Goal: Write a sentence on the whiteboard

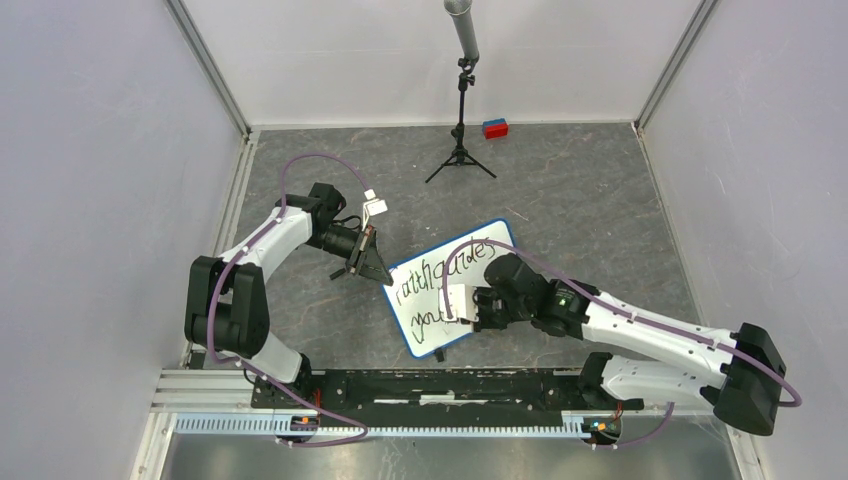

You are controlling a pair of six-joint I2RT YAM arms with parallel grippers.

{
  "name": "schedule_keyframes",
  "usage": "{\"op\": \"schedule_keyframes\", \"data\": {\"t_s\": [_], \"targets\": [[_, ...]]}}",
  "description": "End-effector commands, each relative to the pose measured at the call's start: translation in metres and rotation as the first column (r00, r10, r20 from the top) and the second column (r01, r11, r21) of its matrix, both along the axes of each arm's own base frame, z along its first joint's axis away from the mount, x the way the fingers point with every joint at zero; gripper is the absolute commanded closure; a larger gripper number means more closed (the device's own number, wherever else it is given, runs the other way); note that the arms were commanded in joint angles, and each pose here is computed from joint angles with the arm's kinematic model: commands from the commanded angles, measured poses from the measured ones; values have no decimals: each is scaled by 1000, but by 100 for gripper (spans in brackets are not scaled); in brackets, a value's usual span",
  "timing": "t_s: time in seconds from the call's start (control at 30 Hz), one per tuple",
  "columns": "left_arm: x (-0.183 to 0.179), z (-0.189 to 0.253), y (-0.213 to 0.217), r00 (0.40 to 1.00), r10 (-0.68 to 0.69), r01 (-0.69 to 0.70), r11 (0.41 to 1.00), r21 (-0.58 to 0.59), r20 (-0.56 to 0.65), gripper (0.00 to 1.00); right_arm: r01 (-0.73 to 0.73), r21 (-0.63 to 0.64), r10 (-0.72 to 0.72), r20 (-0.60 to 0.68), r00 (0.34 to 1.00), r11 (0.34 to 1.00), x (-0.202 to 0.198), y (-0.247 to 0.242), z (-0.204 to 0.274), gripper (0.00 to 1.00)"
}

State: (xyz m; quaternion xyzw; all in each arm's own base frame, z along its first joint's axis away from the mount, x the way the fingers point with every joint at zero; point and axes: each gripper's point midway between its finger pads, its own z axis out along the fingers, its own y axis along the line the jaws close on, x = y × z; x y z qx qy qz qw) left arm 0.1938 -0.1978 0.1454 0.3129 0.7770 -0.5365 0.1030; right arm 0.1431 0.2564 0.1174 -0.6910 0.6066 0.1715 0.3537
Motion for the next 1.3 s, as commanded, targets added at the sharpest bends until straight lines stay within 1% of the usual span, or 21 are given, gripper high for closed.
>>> {"op": "schedule_keyframes", "data": {"t_s": [0.0,0.17,0.37,0.6,0.77,0.97,1.13,1.27], "targets": [[6,-6,0,996,-33,32,999,13,83,98,-7,1,7,-2,1000,1000,1,4,1,100],[6,-6,0,996,-33,32,999,13,81,97,43,44,-46,49,998,998,17,11,21,100],[6,-6,0,996,-32,31,999,13,80,97,96,90,-103,79,992,991,35,11,41,100],[6,-6,0,996,-32,31,999,14,81,97,126,77,-133,88,987,989,42,2,40,100],[6,-6,0,996,-31,30,999,15,79,98,113,81,-119,73,990,990,36,0,42,100],[5,-5,0,996,-31,30,999,14,86,98,66,103,-69,23,997,993,18,-3,48,100],[6,-5,0,996,-31,30,999,14,84,98,98,77,-100,36,994,992,17,-16,35,100],[6,-5,0,996,-31,29,999,15,83,98,128,88,-131,23,991,988,20,-21,33,100]]}}
